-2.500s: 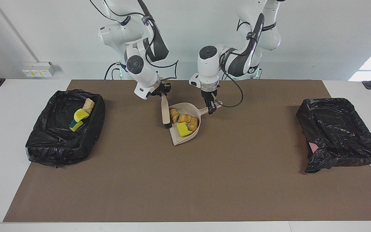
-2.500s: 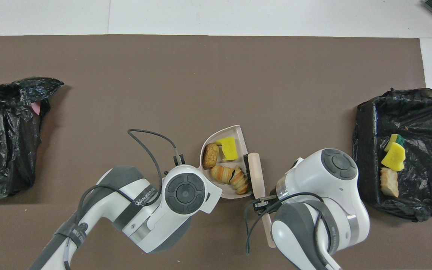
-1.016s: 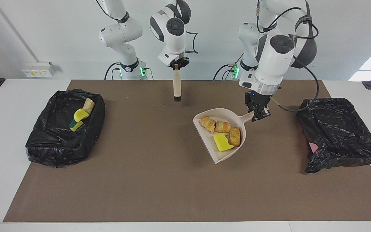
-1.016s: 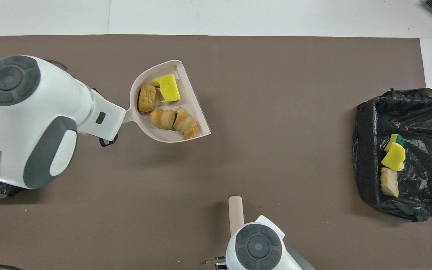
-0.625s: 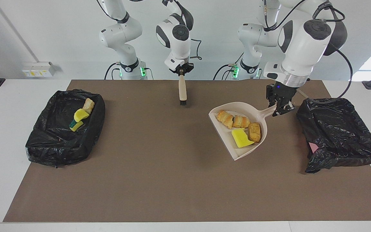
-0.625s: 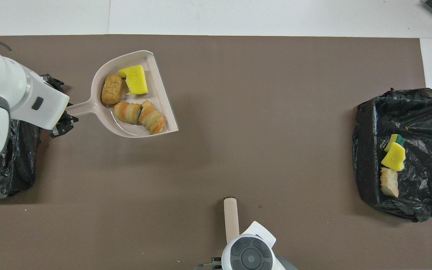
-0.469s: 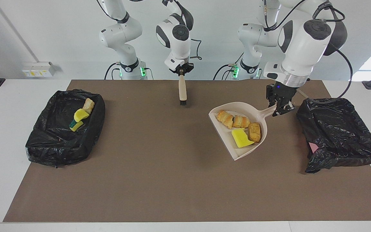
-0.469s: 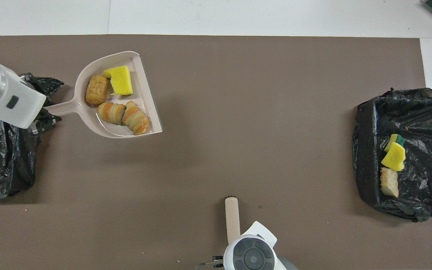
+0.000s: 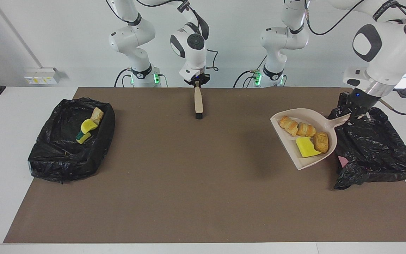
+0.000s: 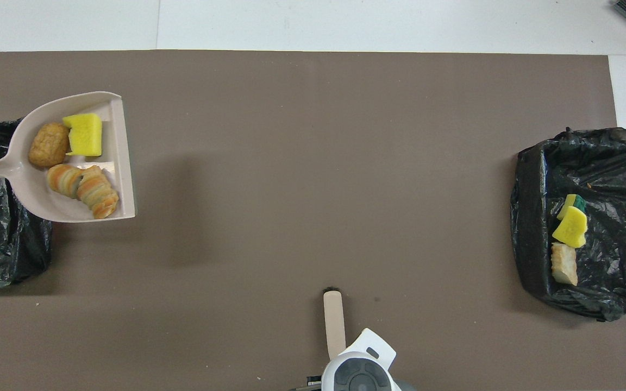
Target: Sweep and dump trash in bin
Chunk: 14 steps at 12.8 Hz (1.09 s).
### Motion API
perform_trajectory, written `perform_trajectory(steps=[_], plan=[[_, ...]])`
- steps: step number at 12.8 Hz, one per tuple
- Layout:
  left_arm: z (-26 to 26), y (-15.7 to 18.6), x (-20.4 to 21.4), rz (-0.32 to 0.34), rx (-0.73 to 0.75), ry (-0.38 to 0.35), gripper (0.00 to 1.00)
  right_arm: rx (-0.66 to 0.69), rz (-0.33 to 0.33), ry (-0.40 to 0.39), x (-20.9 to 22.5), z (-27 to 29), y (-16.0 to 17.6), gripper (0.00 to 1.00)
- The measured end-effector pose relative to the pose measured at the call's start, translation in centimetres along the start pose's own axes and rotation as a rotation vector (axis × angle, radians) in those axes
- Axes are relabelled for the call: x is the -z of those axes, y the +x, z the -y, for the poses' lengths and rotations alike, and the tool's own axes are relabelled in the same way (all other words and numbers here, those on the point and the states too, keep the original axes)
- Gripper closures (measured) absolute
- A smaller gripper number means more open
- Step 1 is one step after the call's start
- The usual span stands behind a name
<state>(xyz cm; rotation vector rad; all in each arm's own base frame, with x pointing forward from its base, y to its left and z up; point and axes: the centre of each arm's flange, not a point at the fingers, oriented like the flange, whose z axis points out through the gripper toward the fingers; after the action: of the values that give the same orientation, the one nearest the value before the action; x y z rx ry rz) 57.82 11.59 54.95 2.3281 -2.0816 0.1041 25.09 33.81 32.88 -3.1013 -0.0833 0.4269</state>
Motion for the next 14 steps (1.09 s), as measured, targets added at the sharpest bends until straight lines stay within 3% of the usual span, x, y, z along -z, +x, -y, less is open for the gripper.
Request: perform_trajectory(steps=[3, 5, 6, 8, 11, 12, 14], plan=[[-1.1, -7.1, 0.5, 0.003, -0.057, 0.009, 0.69, 0.004, -0.010, 0.013, 0.7, 0.1, 0.4, 0.31], [-2.3, -12.2, 1.2, 0.016, -0.037, 0.019, 0.69, 0.003, -0.051, 0.030, 3.5, -0.4, 2.6, 0.06], [-3.0, -14.5, 1.9, 0.040, -0.017, 0.023, 0.69, 0.001, -0.067, 0.030, 5.5, -1.3, 4.2, 0.00], [-3.6, -17.0, 3.1, 0.115, 0.001, 0.025, 0.69, -0.023, -0.074, 0.050, 9.5, -3.5, 6.9, 0.00], [-2.3, -18.0, 4.1, 0.238, -0.004, 0.061, 0.69, -0.058, -0.121, 0.045, 13.9, -6.7, 9.8, 0.00], [-1.8, -18.3, 4.2, 0.330, -0.023, 0.064, 0.69, -0.071, -0.132, 0.036, 15.7, -8.6, 10.9, 0.00], [-1.0, -18.0, 4.0, 0.453, -0.020, 0.060, 0.69, -0.071, -0.131, 0.053, 20.0, -13.4, 12.8, 0.00]])
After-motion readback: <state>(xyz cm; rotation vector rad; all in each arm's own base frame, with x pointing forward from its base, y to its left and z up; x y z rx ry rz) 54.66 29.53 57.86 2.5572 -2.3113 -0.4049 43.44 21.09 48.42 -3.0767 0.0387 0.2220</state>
